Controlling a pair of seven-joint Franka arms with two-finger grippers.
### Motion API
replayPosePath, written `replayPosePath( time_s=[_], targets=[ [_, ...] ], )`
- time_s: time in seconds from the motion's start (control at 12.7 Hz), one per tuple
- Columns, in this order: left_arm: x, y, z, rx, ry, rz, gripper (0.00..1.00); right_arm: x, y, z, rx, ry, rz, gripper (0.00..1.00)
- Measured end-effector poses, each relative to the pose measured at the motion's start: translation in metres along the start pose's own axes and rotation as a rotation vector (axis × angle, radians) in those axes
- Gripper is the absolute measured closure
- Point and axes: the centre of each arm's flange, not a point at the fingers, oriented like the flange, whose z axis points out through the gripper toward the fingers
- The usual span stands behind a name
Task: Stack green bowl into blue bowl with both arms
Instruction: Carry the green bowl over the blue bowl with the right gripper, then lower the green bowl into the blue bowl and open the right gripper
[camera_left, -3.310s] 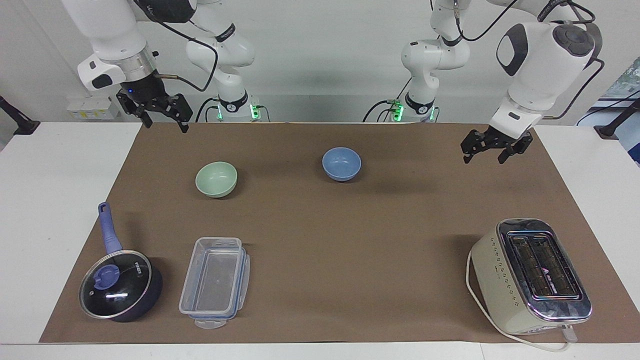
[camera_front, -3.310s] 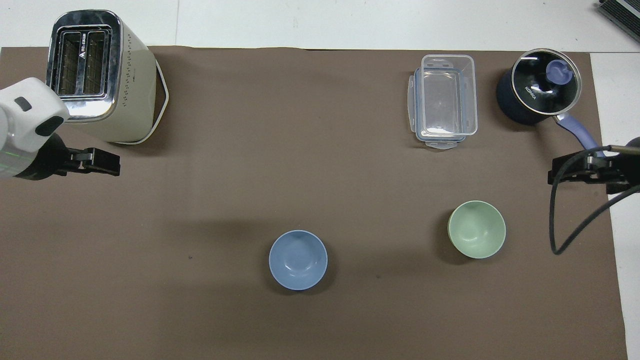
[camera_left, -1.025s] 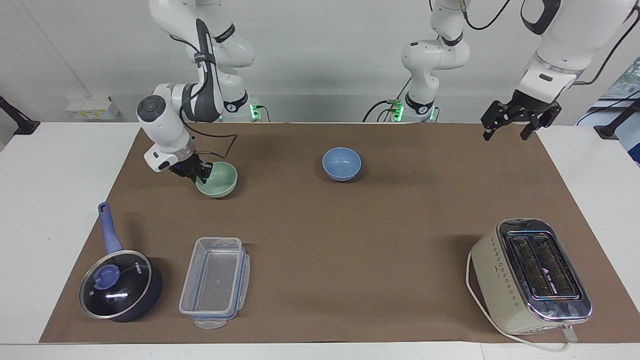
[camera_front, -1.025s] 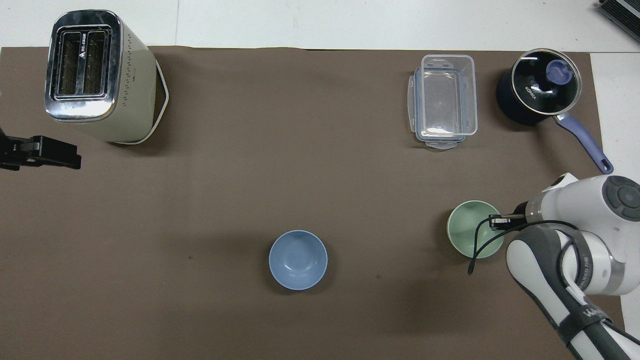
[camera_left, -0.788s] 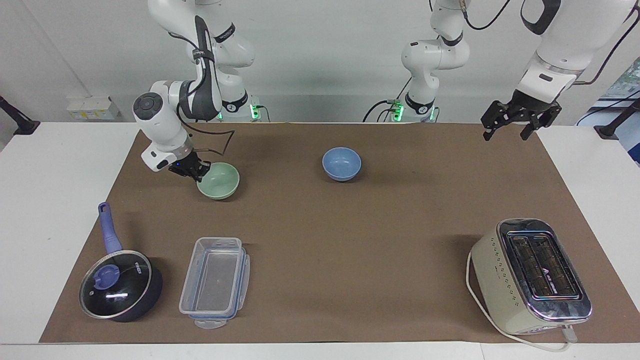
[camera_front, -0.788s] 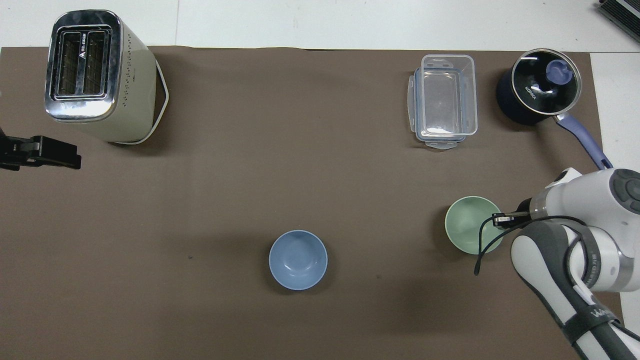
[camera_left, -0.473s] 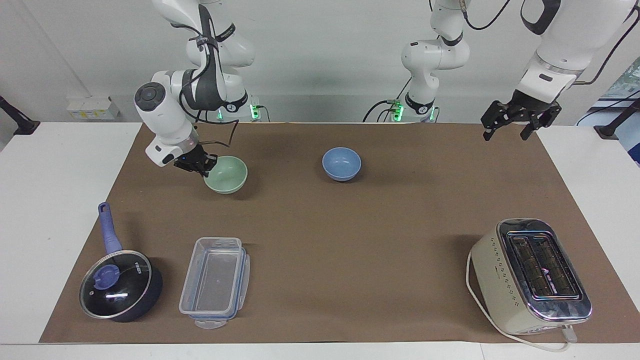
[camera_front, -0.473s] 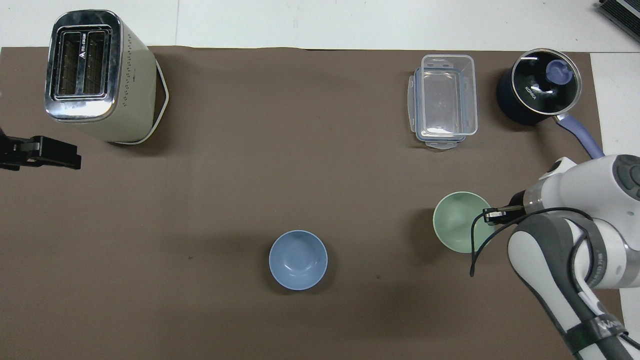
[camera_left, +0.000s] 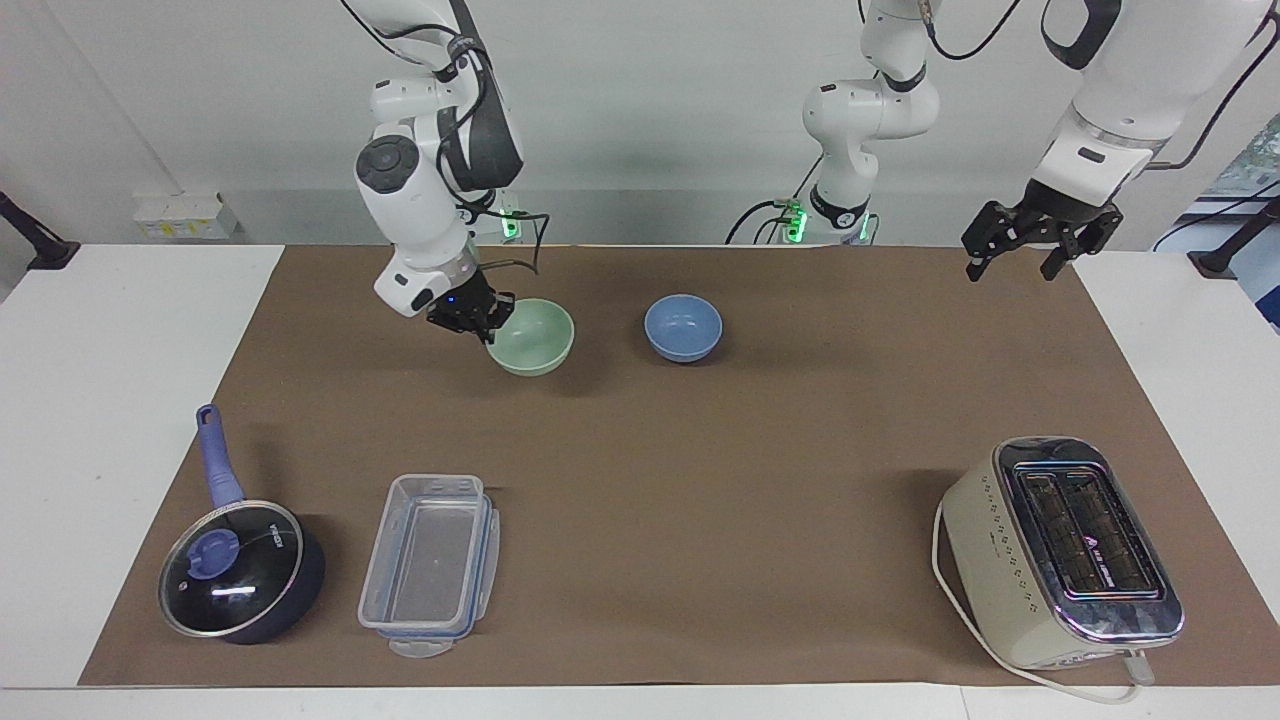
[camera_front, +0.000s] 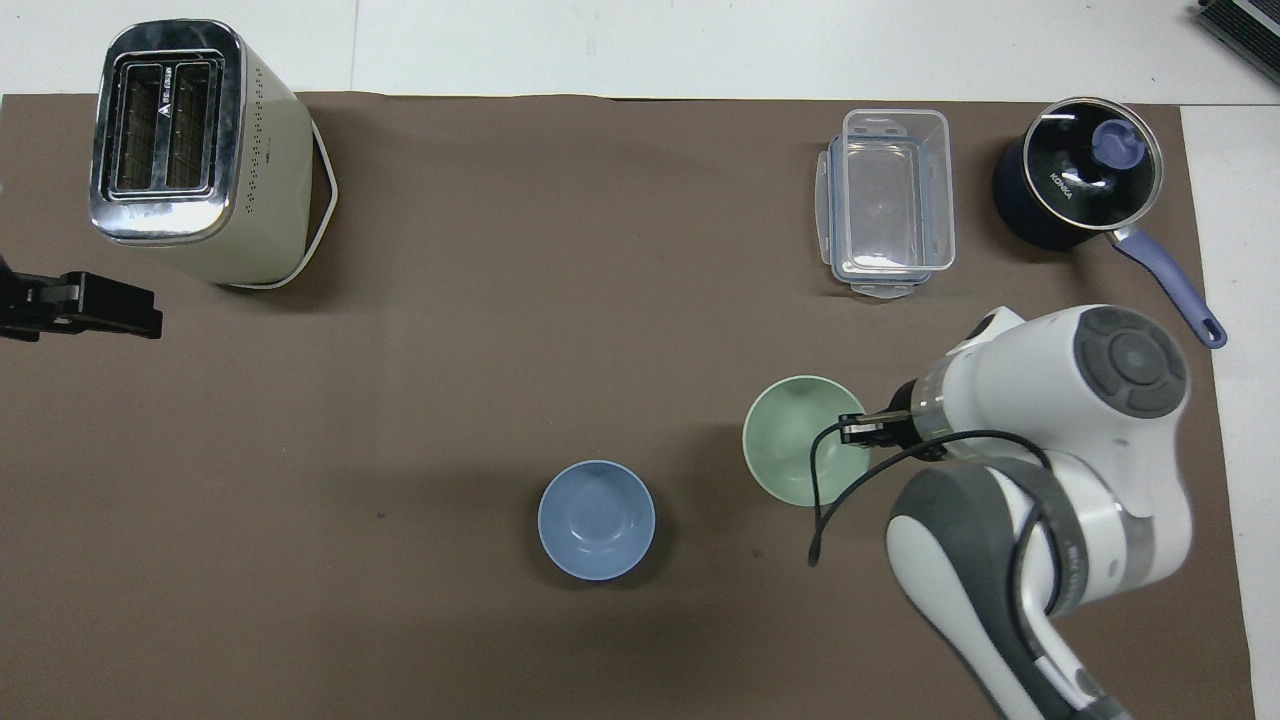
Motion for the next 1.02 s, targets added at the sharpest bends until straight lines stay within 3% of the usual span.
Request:
replayPosePath(
  time_s=[0.24, 0.47, 1.02],
  targets=[
    [0.000, 0.000, 0.000, 0.000, 0.000, 0.000, 0.00, -0.014, -0.066, 0.001, 0.029, 0.047, 0.047, 0.96],
    [0.000, 0.000, 0.000, 0.000, 0.000, 0.000, 0.00, -0.024, -0.115, 0.016, 0.132, 0.052, 0.060, 0.96],
    [0.000, 0.000, 0.000, 0.000, 0.000, 0.000, 0.00, -0.049, -0.178, 0.061, 0.121, 0.021, 0.055, 0.96]
  ],
)
